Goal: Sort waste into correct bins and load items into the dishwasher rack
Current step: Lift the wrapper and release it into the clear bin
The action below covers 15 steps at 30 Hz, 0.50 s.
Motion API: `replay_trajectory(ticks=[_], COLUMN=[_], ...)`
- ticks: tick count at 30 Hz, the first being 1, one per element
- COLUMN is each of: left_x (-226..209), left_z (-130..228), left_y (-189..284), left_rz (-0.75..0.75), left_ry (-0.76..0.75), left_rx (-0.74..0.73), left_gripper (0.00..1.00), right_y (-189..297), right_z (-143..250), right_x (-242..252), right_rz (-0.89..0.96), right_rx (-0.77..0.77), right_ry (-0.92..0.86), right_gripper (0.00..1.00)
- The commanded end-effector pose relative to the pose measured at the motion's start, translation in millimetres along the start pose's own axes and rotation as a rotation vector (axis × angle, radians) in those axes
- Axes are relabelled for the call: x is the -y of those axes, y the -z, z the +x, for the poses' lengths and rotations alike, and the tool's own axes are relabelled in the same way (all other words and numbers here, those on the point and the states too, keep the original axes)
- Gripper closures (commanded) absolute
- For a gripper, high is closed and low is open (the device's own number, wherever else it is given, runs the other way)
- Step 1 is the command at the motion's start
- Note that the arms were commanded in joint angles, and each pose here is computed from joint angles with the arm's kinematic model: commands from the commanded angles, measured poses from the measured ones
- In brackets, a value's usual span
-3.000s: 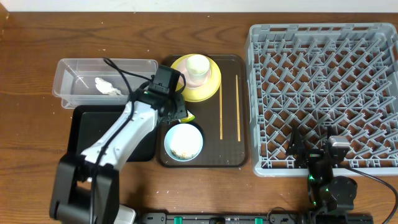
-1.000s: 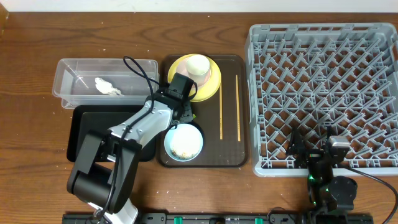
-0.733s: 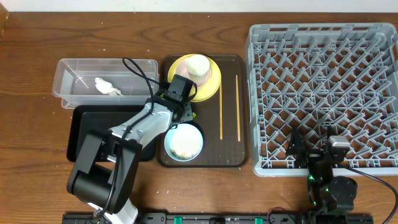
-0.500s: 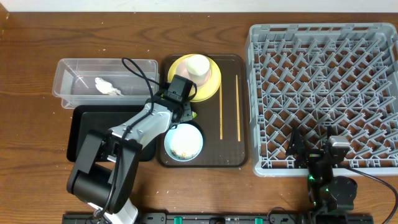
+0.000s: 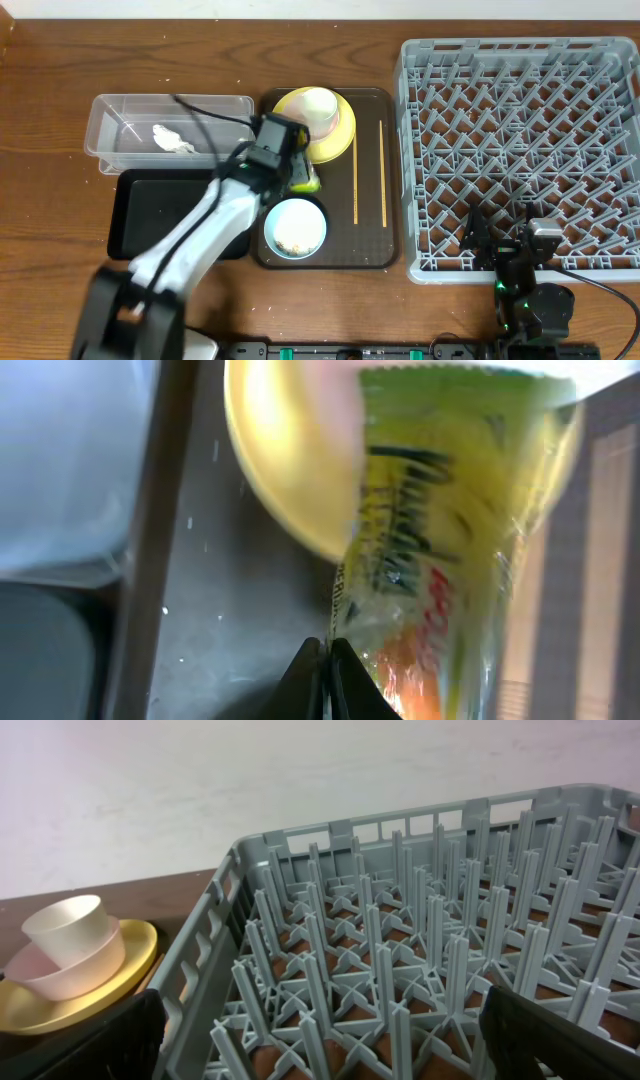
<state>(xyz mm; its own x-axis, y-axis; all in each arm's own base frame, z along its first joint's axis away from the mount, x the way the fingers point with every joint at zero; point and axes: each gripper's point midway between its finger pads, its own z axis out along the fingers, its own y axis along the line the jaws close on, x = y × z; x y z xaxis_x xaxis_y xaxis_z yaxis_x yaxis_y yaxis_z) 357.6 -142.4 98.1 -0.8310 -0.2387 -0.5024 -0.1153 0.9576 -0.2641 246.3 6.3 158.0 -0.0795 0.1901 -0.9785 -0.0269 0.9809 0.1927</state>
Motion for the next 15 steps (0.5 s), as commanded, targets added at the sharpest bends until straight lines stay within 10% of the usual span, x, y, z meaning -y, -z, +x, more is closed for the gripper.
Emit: replay_trajectory(ticks=[1,15], left_x=[13.1,-53.8], left_z=[-21.9,-90.9], left_y=[41.8,122.2], left_rz=[0.077,-0.138], left_ry=[0.004,0.142], left_rx=[0.106,0.480], left_gripper=[0.94,0.94], right_y=[0.0,0.0], right_z=[0.7,0.7], right_x=[1.6,1.6], right_rz=[0.005,0.005], right_rx=[0.001,0.001], right_ry=[0.004,0.004], right_gripper=[0.01,0.01])
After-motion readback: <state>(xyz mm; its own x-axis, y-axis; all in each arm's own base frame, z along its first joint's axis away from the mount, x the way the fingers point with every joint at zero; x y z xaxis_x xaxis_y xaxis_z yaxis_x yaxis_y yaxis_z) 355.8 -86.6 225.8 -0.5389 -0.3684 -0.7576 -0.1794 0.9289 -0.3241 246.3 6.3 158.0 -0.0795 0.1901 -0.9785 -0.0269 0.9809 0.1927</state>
